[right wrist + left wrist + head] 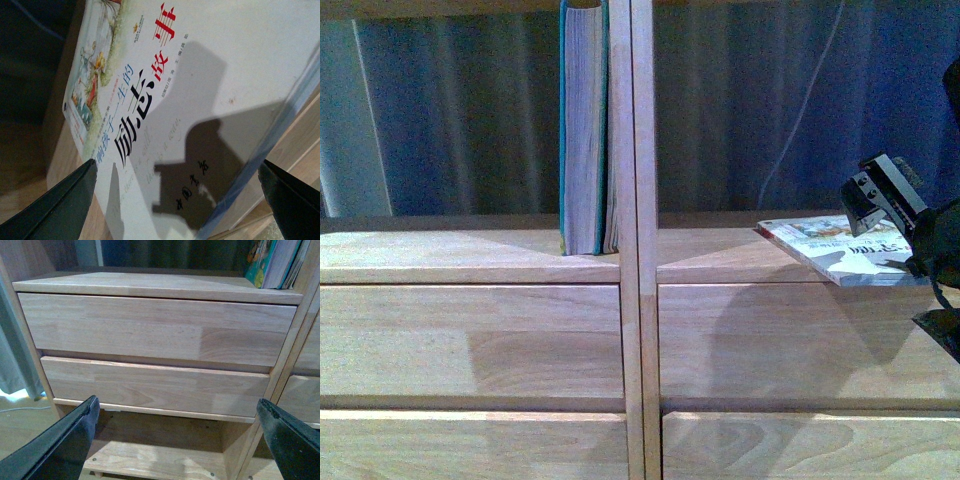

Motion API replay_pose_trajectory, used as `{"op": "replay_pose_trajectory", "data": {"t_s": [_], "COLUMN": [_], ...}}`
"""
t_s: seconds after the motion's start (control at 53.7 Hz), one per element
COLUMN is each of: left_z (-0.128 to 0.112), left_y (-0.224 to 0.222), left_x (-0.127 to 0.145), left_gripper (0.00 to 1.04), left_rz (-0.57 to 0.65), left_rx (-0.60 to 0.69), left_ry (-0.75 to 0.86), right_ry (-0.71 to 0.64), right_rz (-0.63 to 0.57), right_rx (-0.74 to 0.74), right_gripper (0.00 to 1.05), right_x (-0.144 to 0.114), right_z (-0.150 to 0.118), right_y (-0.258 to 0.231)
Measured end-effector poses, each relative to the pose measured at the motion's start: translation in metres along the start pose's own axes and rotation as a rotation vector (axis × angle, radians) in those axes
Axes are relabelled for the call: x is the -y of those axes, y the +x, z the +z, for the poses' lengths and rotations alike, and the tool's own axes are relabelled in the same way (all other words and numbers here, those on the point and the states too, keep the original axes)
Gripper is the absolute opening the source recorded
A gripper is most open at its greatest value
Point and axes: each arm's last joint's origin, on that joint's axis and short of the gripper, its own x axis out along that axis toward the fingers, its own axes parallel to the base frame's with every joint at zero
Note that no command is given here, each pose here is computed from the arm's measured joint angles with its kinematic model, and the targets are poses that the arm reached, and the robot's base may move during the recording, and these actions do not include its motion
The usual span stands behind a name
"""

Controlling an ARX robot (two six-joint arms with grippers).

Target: Organize books on shelf

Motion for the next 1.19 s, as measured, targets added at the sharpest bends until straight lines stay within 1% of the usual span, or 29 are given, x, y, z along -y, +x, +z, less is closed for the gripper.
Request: {"op": "replay_pose_trajectory", "data": {"t_s": [0.168,0.316,0.41,0.503,0.54,0.596,0.633,0.782,0.838,0.894,0.912,0.949,1.191], "left_z": [0.0,0.0,0.0,0.0,0.0,0.0,0.0,0.0,0.0,0.0,0.0,0.0,0.0], "left_y": [0.0,0.0,0.0,0.0,0.0,0.0,0.0,0.0,0.0,0.0,0.0,0.0,0.0], "left_x": [0.0,0.0,0.0,0.0,0.0,0.0,0.0,0.0,0.0,0.0,0.0,0.0,0.0], "left_gripper": [0.97,0.97,0.97,0.97,0.97,0.97,0.97,0.97,0.97,0.97,0.97,0.97,0.97], "left_rz": [0.0,0.0,0.0,0.0,0.0,0.0,0.0,0.0,0.0,0.0,0.0,0.0,0.0], "left_rx": [0.0,0.0,0.0,0.0,0.0,0.0,0.0,0.0,0.0,0.0,0.0,0.0,0.0], "left_ry": [0.0,0.0,0.0,0.0,0.0,0.0,0.0,0.0,0.0,0.0,0.0,0.0,0.0], "right_ry": [0.02,0.033,0.039,0.041,0.04,0.037,0.036,0.051,0.058,0.063,0.065,0.074,0.077], "right_rz": [-0.004,0.001,0.006,0.009,0.008,-0.001,-0.008,-0.011,-0.01,-0.004,0.008,0.041,0.075], "right_rx": [-0.003,0.006,0.009,0.005,0.004,0.002,0.005,0.008,0.015,0.016,0.015,0.02,0.024], "right_gripper": [0.98,0.96,0.87,0.75,0.68,0.61,0.55,0.35,0.26,0.17,0.13,0.08,0.07], "right_x": [-0.001,-0.007,-0.011,-0.016,-0.017,-0.017,-0.016,-0.016,-0.017,-0.018,-0.019,-0.023,-0.026], "right_z": [0.002,0.007,0.009,0.01,0.011,0.01,0.009,0.008,0.009,0.01,0.012,0.015,0.026], "right_y": [0.009,0.015,0.018,0.021,0.022,0.023,0.024,0.024,0.023,0.02,0.019,0.018,0.005]}}
